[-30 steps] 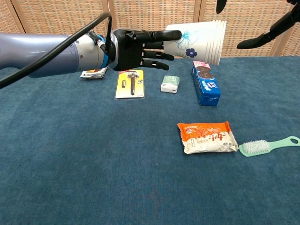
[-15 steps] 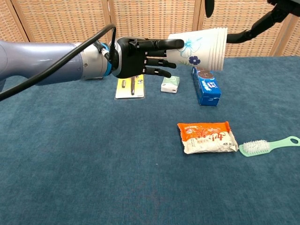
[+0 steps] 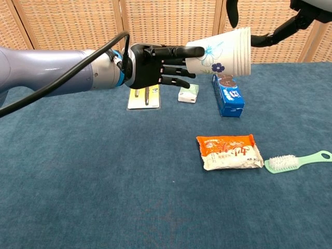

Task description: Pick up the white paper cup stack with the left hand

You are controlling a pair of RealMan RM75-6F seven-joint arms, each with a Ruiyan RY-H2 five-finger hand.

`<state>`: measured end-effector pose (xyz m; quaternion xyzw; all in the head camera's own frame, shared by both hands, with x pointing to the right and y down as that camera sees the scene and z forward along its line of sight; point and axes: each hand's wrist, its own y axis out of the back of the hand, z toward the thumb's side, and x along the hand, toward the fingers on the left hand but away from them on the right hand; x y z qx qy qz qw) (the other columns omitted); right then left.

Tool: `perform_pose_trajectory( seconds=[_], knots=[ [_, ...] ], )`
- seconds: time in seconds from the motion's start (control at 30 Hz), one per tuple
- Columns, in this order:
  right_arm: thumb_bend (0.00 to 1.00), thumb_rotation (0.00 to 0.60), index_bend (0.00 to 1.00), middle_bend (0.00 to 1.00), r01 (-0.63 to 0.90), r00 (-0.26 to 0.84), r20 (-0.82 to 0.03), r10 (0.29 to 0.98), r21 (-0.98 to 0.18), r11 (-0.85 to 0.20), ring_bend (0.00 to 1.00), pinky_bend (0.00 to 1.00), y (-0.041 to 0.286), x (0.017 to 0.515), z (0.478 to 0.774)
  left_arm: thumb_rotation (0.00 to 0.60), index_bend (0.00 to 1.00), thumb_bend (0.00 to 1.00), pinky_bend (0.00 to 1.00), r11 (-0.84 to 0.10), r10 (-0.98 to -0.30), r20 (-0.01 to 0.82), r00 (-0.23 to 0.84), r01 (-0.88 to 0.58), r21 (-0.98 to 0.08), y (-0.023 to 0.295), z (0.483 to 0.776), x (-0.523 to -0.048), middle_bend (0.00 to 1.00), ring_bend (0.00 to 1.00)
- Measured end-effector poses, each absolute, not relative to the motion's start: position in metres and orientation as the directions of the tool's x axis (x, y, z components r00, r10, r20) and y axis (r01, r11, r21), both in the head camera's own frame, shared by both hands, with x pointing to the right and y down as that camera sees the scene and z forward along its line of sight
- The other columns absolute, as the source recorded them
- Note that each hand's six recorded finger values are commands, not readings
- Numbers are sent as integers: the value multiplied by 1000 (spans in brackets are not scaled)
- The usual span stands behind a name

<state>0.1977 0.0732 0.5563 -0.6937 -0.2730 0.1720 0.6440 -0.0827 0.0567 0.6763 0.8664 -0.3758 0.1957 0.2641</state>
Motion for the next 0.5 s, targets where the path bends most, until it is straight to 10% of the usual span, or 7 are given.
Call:
perform_pose_trajectory(
  seconds=[0.5],
  knots=[
    [557,600,649,170,138,800,99,592,-990,-21,0,135,75,194,562,600,509,106,495,-575,-542,539,645,-752,322,60,678,-80,511,478]
  ],
)
